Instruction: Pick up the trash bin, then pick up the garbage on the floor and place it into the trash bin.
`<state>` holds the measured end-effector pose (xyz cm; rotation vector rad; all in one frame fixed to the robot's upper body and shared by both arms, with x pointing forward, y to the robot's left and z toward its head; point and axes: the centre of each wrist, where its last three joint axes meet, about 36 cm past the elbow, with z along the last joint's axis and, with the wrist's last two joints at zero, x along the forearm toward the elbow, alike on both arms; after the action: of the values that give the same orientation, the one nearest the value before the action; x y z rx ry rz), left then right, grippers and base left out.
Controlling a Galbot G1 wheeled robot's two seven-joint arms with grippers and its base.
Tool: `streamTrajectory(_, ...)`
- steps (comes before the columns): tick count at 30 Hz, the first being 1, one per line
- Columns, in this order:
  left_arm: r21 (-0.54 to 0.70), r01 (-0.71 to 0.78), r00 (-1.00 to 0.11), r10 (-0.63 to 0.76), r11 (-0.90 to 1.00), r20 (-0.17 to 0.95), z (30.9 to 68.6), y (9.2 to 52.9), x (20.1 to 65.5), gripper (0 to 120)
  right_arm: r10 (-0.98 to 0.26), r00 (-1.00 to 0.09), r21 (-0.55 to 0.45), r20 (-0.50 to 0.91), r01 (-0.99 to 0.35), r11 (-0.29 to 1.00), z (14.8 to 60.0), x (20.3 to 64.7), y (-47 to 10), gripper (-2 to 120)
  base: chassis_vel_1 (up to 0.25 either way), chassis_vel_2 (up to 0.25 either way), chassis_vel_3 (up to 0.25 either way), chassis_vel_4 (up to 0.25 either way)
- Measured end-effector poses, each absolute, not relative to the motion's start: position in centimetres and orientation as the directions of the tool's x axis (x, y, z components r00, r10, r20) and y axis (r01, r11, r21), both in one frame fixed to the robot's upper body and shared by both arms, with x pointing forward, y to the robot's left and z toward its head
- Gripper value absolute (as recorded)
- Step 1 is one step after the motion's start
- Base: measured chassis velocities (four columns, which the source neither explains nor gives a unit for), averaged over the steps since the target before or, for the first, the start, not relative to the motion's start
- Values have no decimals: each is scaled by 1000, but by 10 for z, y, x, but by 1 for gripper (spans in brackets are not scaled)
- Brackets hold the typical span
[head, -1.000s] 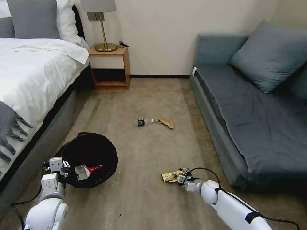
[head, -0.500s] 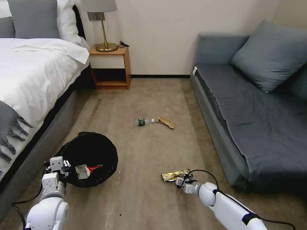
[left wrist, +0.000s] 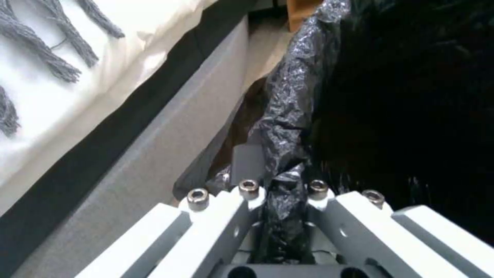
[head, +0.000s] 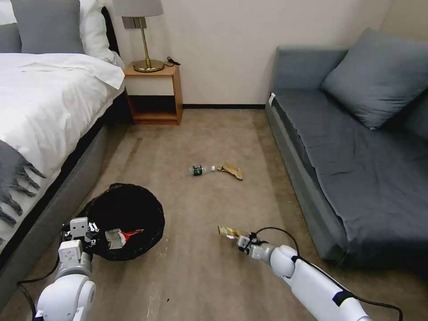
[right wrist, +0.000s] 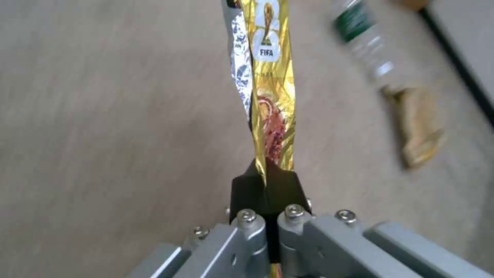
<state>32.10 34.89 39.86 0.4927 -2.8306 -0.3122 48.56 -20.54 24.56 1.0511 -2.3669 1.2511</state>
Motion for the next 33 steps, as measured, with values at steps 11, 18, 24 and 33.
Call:
streamTrajectory(11,257,-280,-922,-334,925,197,400,343,324,0,-640,-744,-396,190,-655,644,362,476,-125,0,0,0,0,0)
streamTrajectory(18,260,-274,-925,-328,926,194,396,344,324,0,-760,-625,-97,-178,-758,645,424,453,-58,0,0,0,0,0)
streamTrajectory(24,244,-268,-925,-320,932,206,388,335,323,0,-861,-424,136,-280,-906,402,453,415,-32,0,0,0,0,0)
streamTrajectory(33,227,-258,-930,-305,939,203,389,327,323,0,-896,-380,150,-229,-923,354,424,421,-1,0,0,0,0,0)
